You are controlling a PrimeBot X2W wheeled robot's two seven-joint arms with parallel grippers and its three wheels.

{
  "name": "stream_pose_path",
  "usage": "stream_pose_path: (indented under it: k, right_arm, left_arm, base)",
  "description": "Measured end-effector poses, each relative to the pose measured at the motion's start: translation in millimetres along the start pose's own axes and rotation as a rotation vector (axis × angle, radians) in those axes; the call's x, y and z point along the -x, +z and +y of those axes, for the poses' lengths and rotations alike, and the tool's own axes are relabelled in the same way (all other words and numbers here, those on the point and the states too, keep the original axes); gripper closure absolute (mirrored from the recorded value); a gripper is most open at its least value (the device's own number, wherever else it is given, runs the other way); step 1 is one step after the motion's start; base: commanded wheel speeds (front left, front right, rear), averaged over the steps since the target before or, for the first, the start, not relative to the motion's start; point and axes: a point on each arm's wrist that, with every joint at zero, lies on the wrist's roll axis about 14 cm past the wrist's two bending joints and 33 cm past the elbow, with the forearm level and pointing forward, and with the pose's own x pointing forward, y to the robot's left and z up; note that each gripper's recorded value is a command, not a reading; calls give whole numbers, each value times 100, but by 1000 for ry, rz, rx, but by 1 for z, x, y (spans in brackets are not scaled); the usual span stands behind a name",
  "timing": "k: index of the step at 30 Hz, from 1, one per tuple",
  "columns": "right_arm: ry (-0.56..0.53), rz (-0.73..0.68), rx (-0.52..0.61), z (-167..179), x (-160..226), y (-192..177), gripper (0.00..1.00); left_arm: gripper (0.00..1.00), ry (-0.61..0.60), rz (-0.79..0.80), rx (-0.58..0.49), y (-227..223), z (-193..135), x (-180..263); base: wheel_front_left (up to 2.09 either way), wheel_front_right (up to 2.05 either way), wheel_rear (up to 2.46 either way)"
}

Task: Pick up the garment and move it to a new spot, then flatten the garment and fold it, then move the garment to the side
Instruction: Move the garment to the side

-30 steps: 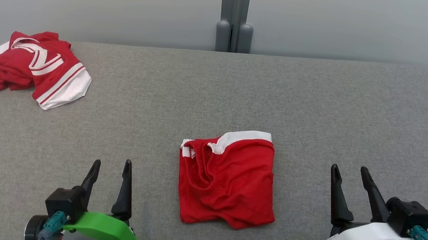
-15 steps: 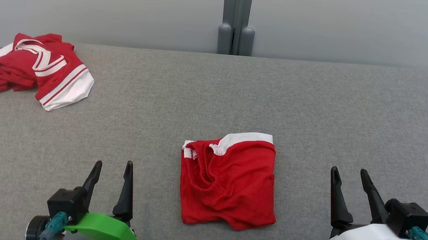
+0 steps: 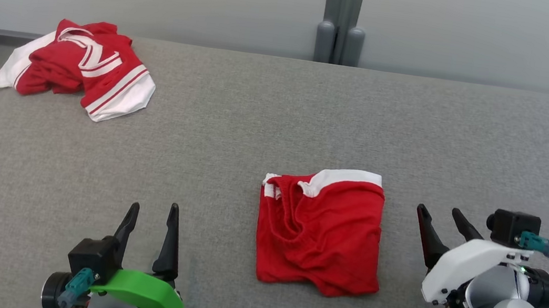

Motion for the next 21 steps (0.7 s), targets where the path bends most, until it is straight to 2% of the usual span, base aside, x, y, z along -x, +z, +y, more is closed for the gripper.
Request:
stream_pose_path:
  k: [4,8,11,19,20,21]
  right_arm:
    - [77,166,-59,20,-15,-23,0]
    - [145,284,-56,35,-24,-42,0]
    - [159,345,-25,35,-31,-53,0]
    - [170,501,-39,36,-42,-93,0]
    - [172,504,-39,37,-45,-94,14]
    - [175,507,-39,38,-47,-94,53]
  left_arm:
    - [0,45,-4,8,1,13,4]
    - [0,98,-4,14,2,28,9]
    - [0,132,-4,17,2,38,12]
    - [0,197,1,13,1,57,16]
    - [0,202,2,12,1,58,15]
    - [0,205,3,11,1,59,15]
  base:
    - [0,0,0]
    - [0,0,0]
    - [0,0,0]
    - [0,0,0]
    - [0,0,0]
    - [0,0,0]
